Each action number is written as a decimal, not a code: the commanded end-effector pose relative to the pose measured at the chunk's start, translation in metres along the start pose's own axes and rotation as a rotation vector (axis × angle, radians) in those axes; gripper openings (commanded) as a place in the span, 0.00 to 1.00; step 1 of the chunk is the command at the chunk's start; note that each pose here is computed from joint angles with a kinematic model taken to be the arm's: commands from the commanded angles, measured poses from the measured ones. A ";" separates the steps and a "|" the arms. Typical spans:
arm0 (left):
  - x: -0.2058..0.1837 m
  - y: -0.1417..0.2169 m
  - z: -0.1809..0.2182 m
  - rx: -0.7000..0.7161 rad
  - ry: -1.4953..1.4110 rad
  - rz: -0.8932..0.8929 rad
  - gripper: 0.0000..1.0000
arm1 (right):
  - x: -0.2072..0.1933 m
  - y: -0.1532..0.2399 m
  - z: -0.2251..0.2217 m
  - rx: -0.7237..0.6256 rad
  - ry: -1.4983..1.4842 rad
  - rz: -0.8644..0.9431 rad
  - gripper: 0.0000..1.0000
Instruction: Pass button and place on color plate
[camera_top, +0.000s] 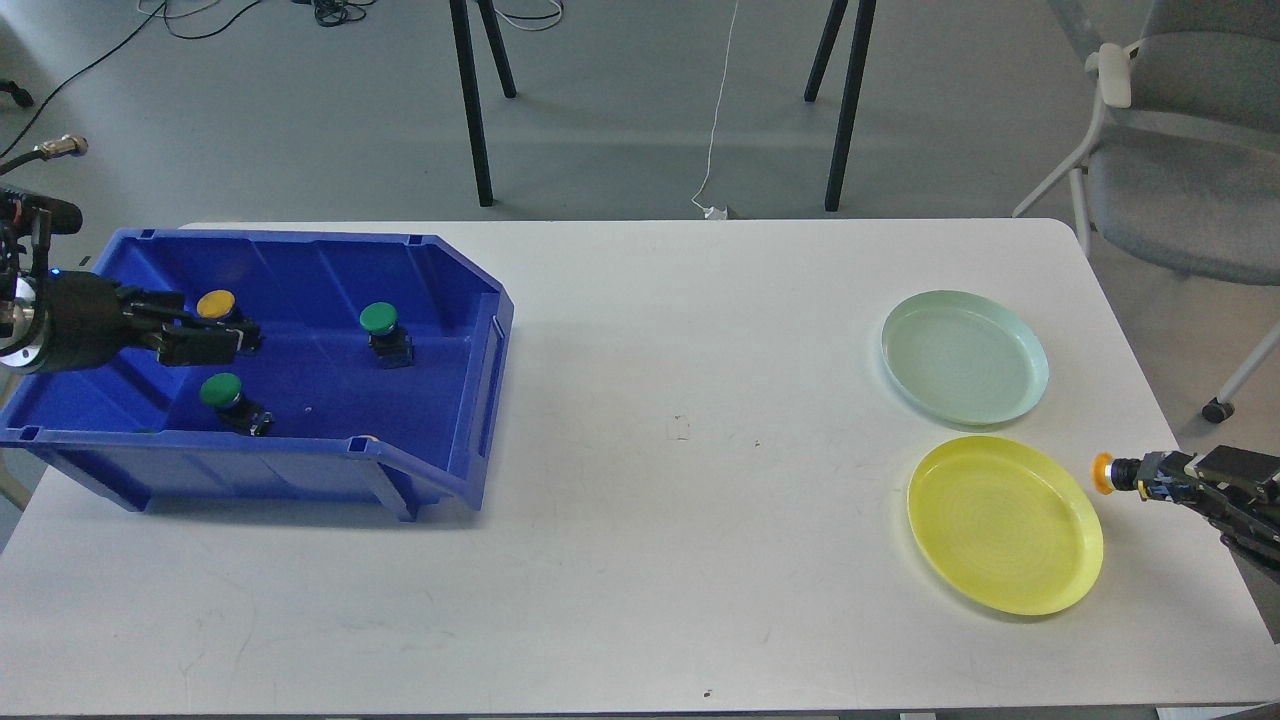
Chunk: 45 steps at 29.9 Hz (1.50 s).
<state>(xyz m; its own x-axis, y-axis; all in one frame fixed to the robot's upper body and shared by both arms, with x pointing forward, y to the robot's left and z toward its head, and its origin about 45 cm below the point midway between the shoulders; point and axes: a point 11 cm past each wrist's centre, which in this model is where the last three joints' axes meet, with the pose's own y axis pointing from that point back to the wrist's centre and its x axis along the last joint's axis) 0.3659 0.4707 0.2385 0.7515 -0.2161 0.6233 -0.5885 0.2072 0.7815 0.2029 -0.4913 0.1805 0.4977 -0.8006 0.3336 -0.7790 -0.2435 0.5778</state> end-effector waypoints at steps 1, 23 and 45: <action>-0.012 -0.006 -0.012 0.036 0.021 -0.013 0.99 | -0.008 -0.010 0.001 0.020 -0.030 -0.003 0.44; -0.036 -0.037 -0.001 0.010 0.051 -0.066 0.99 | 0.001 -0.017 -0.024 0.112 -0.158 0.045 0.99; -0.040 -0.049 0.011 -0.019 0.057 -0.076 0.60 | -0.026 -0.065 -0.191 0.738 -0.537 -0.257 0.99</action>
<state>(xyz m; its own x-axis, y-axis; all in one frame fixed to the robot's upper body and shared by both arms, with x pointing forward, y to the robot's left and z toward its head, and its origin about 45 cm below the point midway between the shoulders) 0.3617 0.4574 0.1744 0.8100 -0.1803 0.5580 -0.5214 0.2140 0.8261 0.3119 -0.3522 0.2753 0.5844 -0.7782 -0.2301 -0.8086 -0.5822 -0.0848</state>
